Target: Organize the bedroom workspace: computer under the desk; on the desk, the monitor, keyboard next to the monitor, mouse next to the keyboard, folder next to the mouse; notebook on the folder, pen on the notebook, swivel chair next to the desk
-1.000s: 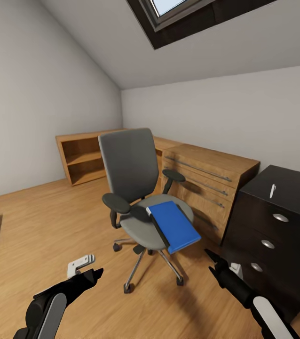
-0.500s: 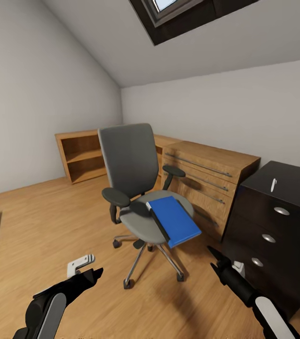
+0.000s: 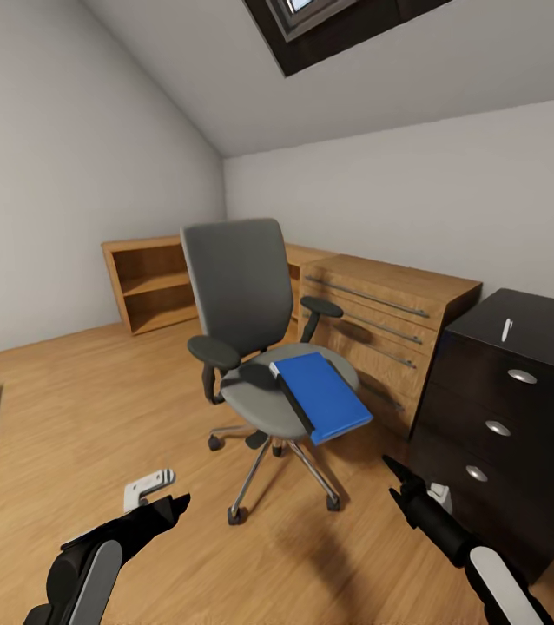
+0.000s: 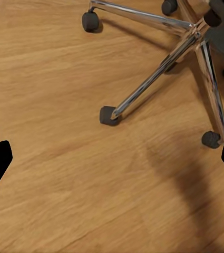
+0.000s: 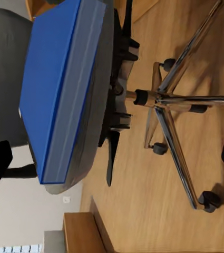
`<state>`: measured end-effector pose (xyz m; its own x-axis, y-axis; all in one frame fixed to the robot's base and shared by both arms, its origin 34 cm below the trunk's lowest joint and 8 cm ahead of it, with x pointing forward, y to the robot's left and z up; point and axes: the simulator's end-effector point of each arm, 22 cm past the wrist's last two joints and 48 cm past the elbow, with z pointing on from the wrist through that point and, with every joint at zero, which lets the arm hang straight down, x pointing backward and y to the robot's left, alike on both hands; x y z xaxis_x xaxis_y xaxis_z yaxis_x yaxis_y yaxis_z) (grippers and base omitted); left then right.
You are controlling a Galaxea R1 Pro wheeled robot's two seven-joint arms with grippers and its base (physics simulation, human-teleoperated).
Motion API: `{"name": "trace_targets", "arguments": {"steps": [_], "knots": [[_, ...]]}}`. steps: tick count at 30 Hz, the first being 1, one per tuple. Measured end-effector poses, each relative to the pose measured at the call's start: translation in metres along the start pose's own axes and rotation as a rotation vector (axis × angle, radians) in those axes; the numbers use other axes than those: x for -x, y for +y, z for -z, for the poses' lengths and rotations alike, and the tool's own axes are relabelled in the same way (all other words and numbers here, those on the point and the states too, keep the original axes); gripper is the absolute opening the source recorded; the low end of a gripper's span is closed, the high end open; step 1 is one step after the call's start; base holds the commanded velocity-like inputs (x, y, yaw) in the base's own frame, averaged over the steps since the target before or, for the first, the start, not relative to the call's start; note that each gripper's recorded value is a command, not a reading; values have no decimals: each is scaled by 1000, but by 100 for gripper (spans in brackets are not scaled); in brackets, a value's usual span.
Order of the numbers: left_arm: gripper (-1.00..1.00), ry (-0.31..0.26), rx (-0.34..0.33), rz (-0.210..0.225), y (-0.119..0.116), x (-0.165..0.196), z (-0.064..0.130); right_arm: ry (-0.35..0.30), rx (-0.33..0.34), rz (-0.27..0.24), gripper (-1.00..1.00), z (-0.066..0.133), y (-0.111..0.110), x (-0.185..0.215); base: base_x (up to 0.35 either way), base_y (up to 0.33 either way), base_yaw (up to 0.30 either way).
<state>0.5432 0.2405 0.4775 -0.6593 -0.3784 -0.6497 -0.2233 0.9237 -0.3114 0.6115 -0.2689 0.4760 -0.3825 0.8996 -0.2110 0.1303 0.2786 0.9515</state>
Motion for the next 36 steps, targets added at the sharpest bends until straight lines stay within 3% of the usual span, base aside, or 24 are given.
{"name": "trace_targets", "arguments": {"steps": [5,7,10,13,16,23,36], "knots": [[100,15,6,1,3,-8,-6,8,-46,-22,100,-5,-17,-9,0,0,0],[100,15,6,1,3,-8,-6,15,-41,-47,100,-10,-13,-21,0,0,0],[100,15,10,-1,5,-8,-7,11,-16,-102,100,-13,-6,-25,0,0,0],[100,14,14,-3,7,-7,-7,3,16,-196,100,-16,2,-29,0,0,0],[100,13,15,-3,8,-7,-7,14,20,-238,100,-17,4,-34,0,0,0],[100,8,18,-5,9,-5,-7,66,31,-272,100,-17,8,-46,15,1,0],[100,14,15,-3,10,-8,-8,71,32,-275,100,-16,8,-46,127,50,0]]}}
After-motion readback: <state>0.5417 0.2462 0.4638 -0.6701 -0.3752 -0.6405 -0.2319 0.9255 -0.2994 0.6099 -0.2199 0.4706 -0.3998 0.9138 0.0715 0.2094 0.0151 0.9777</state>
